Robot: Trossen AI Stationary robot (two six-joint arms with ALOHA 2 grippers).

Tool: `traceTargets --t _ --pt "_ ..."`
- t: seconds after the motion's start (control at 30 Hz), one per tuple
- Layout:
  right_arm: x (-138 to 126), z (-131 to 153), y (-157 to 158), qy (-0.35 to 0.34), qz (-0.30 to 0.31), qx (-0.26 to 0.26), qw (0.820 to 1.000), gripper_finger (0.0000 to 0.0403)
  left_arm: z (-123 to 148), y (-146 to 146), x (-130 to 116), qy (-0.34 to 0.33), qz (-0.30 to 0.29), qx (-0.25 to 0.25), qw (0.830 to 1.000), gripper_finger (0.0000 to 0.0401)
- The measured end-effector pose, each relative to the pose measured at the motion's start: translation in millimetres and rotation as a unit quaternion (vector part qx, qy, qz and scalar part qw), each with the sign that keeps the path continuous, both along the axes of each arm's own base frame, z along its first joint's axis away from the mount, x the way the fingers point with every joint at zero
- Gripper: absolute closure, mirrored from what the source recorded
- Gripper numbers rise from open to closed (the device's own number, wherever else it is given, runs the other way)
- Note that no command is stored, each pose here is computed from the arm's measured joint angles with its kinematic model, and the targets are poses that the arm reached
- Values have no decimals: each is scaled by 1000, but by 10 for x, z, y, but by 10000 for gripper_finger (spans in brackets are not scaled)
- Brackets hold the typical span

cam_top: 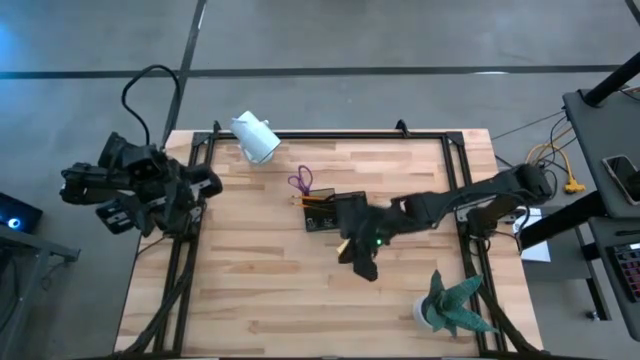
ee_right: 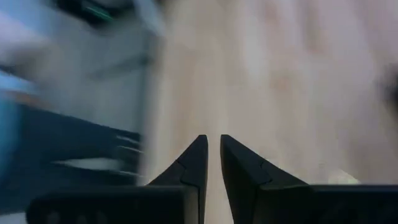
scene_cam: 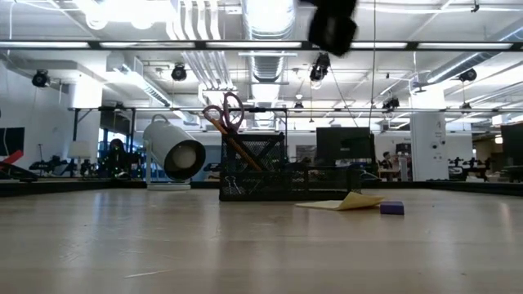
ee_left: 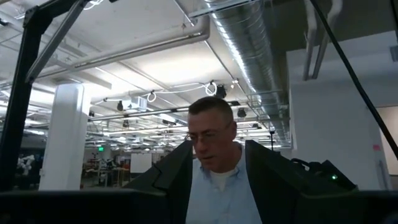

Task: Pick and place office supplies into organizer
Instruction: Put the yellow sticky notes into the black desk organizer

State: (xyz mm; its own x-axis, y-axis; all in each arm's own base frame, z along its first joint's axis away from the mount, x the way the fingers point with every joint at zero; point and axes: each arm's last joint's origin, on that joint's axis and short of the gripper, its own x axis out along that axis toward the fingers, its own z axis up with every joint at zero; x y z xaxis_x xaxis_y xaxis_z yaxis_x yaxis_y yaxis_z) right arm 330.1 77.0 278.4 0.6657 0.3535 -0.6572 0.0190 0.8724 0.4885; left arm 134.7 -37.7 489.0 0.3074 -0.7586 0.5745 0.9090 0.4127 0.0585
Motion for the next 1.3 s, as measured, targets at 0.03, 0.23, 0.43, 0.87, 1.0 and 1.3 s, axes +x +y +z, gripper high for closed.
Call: traceTargets --t 0.03,0.23,0.43,0.87,1.0,1.3 --pt "30 69 -27 -27 17 33 999 364 -3 0 -2 0 0 0 1000 272" --pt "43 736 -289 -228 80 204 949 364 -16 2 -22 0 0 1 1000 272" --pt "-275 1455 -437 -461 130 246 842 364 -41 -2 13 6 0 1 1000 272" --pt "-658 1740 -202 -564 184 176 786 364 -164 -29 157 31 -13 22 999 272" --pt "-634 1715 -197 -555 166 174 797 364 -220 -32 180 41 -14 23 999 272" --pt "-583 1674 -226 -540 106 170 817 358 -230 -30 160 40 -14 23 999 272"
